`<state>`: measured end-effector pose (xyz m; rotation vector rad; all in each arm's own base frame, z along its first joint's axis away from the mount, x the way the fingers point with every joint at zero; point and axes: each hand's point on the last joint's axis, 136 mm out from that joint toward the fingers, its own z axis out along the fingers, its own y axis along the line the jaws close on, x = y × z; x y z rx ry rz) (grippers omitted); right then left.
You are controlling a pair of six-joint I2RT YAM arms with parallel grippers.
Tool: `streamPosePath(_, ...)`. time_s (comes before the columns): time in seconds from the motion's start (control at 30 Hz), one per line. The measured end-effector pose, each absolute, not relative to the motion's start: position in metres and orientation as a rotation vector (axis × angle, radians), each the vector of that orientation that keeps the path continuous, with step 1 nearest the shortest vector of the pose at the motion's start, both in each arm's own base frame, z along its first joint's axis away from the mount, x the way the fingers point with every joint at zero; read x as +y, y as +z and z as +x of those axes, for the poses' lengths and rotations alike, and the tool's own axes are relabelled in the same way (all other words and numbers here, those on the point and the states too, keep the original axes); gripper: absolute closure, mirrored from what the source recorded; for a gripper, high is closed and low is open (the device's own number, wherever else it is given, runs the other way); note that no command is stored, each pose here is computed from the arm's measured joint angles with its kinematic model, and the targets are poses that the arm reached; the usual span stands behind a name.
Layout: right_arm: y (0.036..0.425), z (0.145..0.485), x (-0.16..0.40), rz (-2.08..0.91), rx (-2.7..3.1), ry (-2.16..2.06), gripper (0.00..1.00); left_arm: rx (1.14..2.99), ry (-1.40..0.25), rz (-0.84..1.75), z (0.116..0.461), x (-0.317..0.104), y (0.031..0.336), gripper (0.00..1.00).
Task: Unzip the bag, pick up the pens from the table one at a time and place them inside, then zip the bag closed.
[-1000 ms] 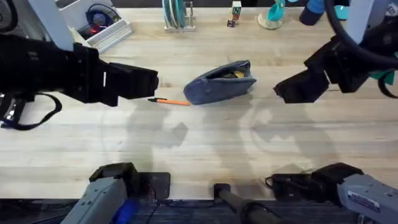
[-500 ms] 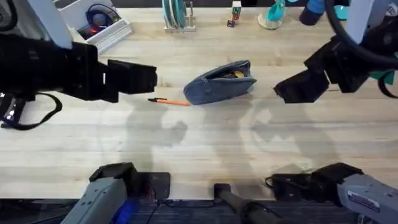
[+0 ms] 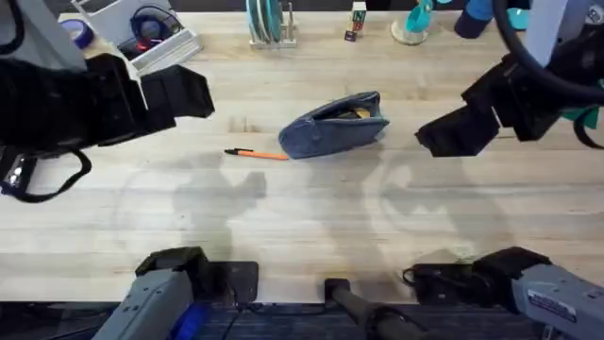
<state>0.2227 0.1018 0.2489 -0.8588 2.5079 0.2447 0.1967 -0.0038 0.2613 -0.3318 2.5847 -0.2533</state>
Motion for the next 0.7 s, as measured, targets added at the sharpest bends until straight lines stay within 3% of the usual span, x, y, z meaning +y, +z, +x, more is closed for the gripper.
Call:
streamPosePath(0.43,0.25,0.224,0.102,-0.858,2.502,0.244,0.006,2.554,-0.171,-0.771,0.185,0.018,0.253,0.004)
streamPosePath(0.7,0.25,0.225,0.103,-0.856,2.496,0.243,0.005,2.566,-0.149,-0.907,0.189,0.024,0.245,0.005)
